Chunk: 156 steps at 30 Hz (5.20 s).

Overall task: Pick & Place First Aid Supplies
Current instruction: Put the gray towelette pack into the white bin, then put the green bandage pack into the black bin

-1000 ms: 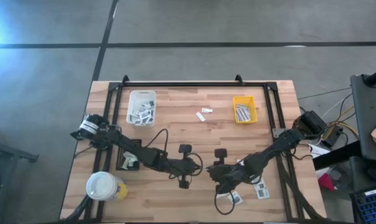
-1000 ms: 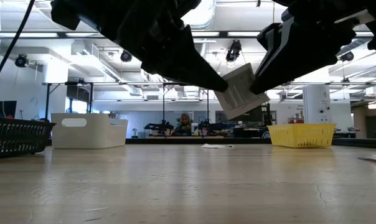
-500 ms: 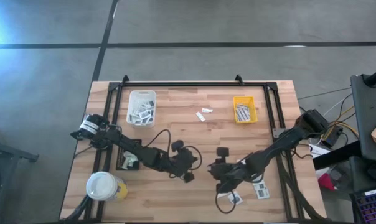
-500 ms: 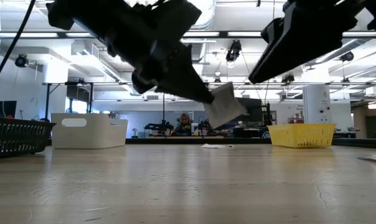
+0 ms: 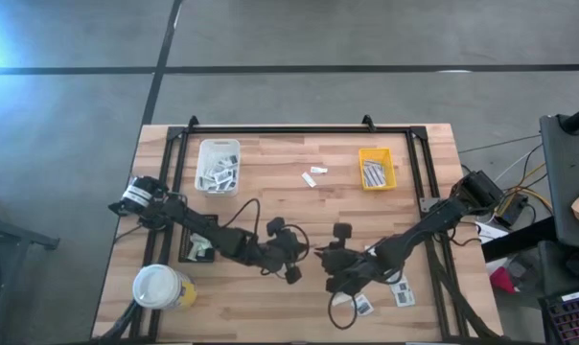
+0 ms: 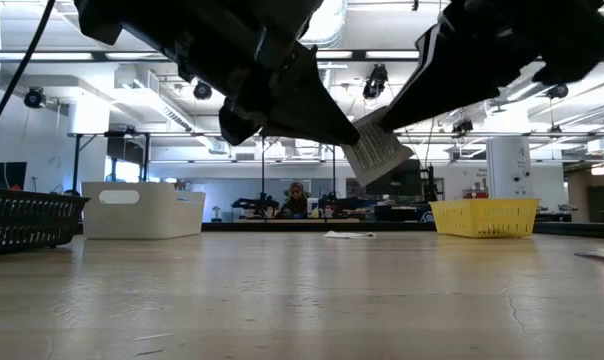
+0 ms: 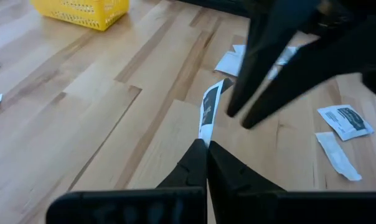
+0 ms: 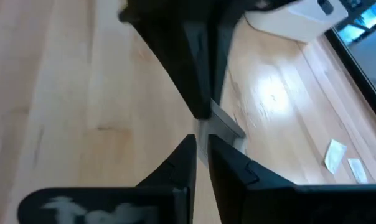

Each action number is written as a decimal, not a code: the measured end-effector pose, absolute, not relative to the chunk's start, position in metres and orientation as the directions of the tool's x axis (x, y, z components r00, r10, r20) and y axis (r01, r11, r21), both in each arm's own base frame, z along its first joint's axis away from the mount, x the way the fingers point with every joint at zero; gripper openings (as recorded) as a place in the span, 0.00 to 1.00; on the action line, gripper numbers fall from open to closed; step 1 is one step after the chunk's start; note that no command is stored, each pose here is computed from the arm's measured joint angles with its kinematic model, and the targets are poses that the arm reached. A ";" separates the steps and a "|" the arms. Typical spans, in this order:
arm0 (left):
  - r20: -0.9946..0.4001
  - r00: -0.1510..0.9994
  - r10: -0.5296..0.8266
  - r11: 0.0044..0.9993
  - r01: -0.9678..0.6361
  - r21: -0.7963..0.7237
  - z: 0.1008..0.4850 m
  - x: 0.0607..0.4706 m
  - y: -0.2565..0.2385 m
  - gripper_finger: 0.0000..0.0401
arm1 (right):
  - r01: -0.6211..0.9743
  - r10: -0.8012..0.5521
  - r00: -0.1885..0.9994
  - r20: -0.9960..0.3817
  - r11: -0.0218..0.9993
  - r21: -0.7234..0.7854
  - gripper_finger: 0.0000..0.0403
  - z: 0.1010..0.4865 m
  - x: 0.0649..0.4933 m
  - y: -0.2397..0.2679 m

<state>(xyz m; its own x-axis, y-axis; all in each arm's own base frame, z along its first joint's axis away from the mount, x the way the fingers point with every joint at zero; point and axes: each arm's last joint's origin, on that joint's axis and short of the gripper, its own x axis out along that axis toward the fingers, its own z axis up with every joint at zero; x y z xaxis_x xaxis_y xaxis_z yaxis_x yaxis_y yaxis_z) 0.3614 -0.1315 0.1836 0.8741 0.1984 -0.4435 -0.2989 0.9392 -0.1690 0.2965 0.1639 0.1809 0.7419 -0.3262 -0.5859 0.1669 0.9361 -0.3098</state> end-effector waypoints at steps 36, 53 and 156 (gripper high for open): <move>-0.589 0.737 0.333 0.929 -0.363 0.072 0.190 0.337 -0.116 0.00 | 0.245 -0.448 0.680 -0.581 0.885 -0.396 0.02 0.177 0.286 0.158; -0.548 0.489 0.678 0.693 -0.673 0.258 0.235 0.256 -0.063 0.00 | 0.225 -0.415 0.691 -0.592 0.902 -0.369 0.02 0.177 0.277 0.170; -0.739 0.672 0.035 0.975 -0.184 -0.121 0.208 0.287 -0.134 0.19 | -0.392 0.240 0.480 -0.844 0.919 0.039 0.02 0.198 0.249 0.223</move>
